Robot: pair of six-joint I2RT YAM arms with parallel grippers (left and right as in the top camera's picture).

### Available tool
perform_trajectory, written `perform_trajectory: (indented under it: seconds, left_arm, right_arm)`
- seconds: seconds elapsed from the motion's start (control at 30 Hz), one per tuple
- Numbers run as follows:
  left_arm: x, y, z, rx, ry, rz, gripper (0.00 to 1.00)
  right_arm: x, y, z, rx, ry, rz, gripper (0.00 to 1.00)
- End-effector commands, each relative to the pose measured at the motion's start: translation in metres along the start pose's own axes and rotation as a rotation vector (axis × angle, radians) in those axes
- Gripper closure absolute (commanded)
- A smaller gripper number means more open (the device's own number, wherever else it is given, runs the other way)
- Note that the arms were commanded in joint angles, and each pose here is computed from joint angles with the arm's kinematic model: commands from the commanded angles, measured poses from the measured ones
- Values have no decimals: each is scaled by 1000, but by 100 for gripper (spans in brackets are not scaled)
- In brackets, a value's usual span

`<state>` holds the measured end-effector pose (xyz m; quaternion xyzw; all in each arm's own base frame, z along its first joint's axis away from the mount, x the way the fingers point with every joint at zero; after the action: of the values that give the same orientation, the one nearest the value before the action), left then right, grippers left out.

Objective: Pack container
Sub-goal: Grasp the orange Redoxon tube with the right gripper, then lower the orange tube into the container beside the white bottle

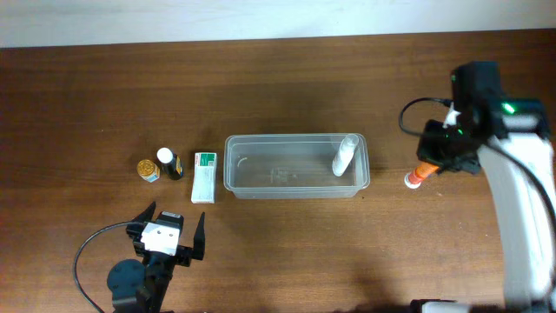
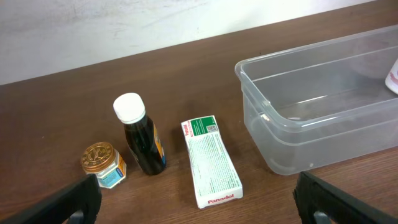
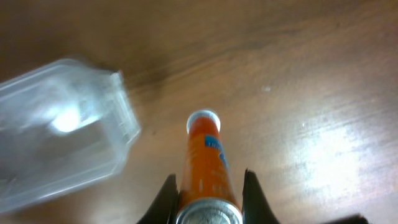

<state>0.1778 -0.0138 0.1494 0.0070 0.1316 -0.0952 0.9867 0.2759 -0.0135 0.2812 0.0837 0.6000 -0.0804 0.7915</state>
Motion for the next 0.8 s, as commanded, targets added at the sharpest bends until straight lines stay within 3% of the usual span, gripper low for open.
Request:
perform_trajectory:
  seconds: [0.0, 0.17, 0.33, 0.77]
  left_arm:
    - [0, -1, 0, 10, -7, -7, 0]
    - [0, -1, 0, 10, -7, -7, 0]
    - [0, -1, 0, 10, -7, -8, 0]
    - [0, -1, 0, 10, -7, -7, 0]
  right_arm:
    - [-46, 24, -24, -113, -105, 101, 96]
    - [-78, 55, -46, -246, -223, 194, 96]
    - [-77, 79, -42, -296, -260, 209, 96]
    - [15, 121, -5, -333, -54, 126, 96]
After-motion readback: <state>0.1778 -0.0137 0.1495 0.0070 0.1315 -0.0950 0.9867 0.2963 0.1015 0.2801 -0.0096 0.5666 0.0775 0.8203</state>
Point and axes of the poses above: each gripper's point midway between its finger pads, its own x axis out along the fingers, its own y axis along the line the jaws close on, z = x × y, the point moved 6 cm from there along -x, back along the fingers, and after that the axes turned 8 degrees about -x, right-handed, at the moved point
